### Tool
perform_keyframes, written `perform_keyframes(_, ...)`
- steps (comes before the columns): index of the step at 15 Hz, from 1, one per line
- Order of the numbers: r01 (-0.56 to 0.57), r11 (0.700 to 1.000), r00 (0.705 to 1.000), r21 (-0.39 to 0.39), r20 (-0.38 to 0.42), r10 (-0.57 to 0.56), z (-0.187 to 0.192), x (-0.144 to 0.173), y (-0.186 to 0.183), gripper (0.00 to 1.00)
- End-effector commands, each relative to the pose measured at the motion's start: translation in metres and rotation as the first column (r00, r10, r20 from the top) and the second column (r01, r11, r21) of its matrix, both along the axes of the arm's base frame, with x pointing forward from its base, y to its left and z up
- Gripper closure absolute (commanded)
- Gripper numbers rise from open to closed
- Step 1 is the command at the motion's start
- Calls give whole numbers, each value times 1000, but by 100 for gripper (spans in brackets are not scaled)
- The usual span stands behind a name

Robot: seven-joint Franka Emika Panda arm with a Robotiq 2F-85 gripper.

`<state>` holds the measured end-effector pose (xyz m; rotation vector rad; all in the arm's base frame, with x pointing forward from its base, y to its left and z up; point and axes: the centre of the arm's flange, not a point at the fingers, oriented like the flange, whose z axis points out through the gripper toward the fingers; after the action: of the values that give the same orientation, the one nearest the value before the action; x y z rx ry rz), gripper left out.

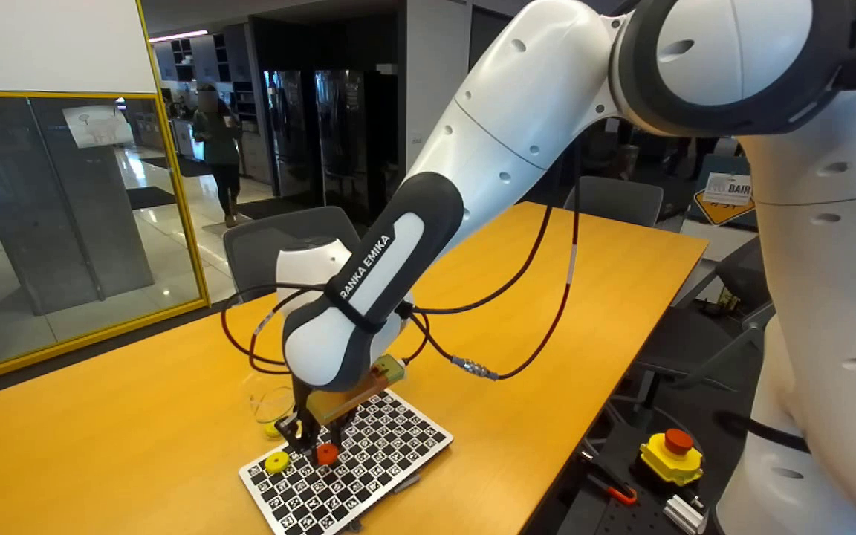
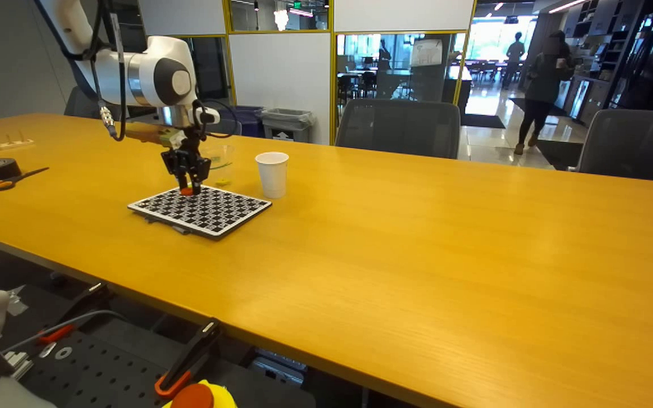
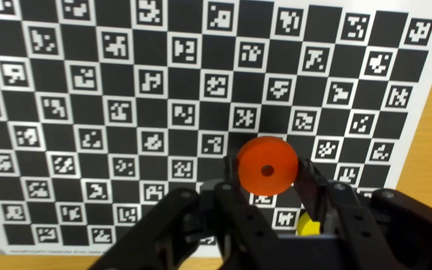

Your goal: Put the orange rings inside the white cup and the yellow rings inside the clear cup

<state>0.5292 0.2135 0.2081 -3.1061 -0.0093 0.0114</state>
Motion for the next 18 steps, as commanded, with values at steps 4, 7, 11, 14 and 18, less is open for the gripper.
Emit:
perform_keyframes(4, 92, 995, 994, -30, 63, -90, 94, 45, -64, 77)
perform_keyframes(7, 126, 992, 990, -29, 74, -124, 121, 69, -92, 76)
perform_keyframes(11, 155, 988, 985, -18, 76, -153, 136, 99, -117, 77)
perform_keyframes(14, 163, 987, 984, -6, 71, -162, 133, 113, -135, 77)
perform_keyframes(18, 164, 986, 985, 8, 49, -164, 120, 129, -154, 77)
